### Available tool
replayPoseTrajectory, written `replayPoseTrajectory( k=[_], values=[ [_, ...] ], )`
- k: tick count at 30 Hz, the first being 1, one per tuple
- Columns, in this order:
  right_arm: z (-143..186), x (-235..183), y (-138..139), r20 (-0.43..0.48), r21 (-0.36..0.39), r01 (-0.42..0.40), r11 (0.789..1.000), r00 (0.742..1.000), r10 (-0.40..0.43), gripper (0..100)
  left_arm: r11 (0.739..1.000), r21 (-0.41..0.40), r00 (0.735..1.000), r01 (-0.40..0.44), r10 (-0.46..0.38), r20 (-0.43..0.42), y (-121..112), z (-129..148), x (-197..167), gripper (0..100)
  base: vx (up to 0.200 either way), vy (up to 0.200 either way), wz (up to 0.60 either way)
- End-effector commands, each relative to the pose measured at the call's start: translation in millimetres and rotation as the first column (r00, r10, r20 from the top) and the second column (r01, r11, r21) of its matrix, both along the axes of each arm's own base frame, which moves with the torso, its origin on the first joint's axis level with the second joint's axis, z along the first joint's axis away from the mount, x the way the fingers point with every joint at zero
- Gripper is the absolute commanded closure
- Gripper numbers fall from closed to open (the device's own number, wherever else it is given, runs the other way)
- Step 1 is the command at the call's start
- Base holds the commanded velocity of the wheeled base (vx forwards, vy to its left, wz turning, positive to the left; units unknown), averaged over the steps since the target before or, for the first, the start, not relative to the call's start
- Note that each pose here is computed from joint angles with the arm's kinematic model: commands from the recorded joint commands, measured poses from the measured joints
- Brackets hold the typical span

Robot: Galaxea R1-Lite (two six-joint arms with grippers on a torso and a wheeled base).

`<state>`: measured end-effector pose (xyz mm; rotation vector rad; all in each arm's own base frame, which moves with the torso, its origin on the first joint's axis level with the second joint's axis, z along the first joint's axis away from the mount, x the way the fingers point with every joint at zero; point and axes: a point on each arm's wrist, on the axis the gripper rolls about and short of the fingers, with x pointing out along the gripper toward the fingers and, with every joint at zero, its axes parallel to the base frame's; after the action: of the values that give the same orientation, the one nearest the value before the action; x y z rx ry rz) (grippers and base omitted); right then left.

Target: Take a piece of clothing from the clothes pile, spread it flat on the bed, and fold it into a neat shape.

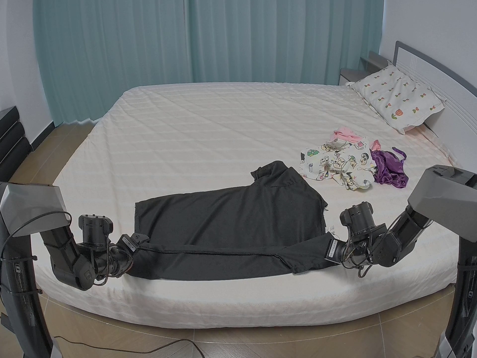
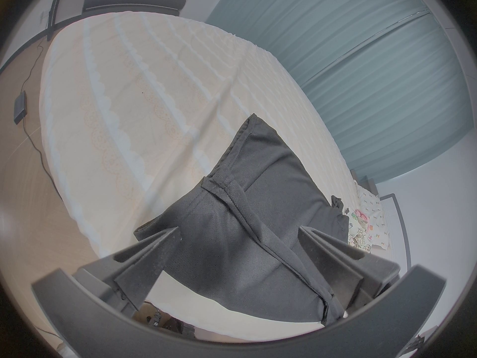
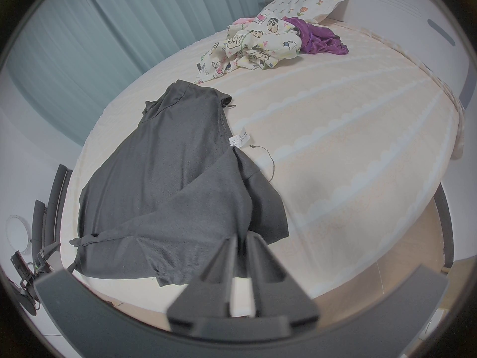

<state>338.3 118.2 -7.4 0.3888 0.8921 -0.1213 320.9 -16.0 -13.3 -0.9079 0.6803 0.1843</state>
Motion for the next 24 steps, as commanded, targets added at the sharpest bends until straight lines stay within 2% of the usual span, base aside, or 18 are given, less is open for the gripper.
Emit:
replayPoseTrajectory(
  k=[1, 6, 9, 14, 19, 24],
  values=[
    [1, 1, 0, 0.009, -0.001, -0.003, 1.000, 1.000, 0.003, 0, 1.000, -0.001, 1.000, -0.001, 0.001, 0.000, 0, 0, 0, 0, 0.000, 0.000, 0.00],
    [15, 9, -4, 0.063, 0.031, 0.016, 0.999, 0.998, -0.018, 0, 1.000, -0.001, 1.000, -0.001, 0.001, 0.000, 0, 0, 0, 0, 0.000, 0.000, 0.00],
    [21, 20, -2, 0.089, 0.089, 0.005, 0.996, 0.996, -0.013, 0, 1.000, -0.001, 1.000, -0.001, 0.001, 0.000, 0, 0, 0, 0, 0.000, 0.000, 0.00],
    [4, 36, 4, 0.071, 0.128, 0.024, 0.991, 0.997, -0.034, 0, 1.000, -0.001, 1.000, -0.001, 0.001, 0.000, 0, 0, 0, 0, 0.000, 0.000, 0.00],
    [-4, 47, 8, 0.066, 0.168, -0.011, 0.986, 0.998, 0.000, 0, 1.000, -0.001, 1.000, -0.001, 0.001, 0.000, 0, 0, 0, 0, 0.000, 0.000, 0.00],
    [-17, 56, 12, 0.059, 0.153, -0.015, 0.988, 0.998, 0.006, 0, 1.000, -0.001, 1.000, -0.001, 0.001, 0.000, 0, 0, 0, 0, 0.000, 0.000, 0.00]
  ],
)
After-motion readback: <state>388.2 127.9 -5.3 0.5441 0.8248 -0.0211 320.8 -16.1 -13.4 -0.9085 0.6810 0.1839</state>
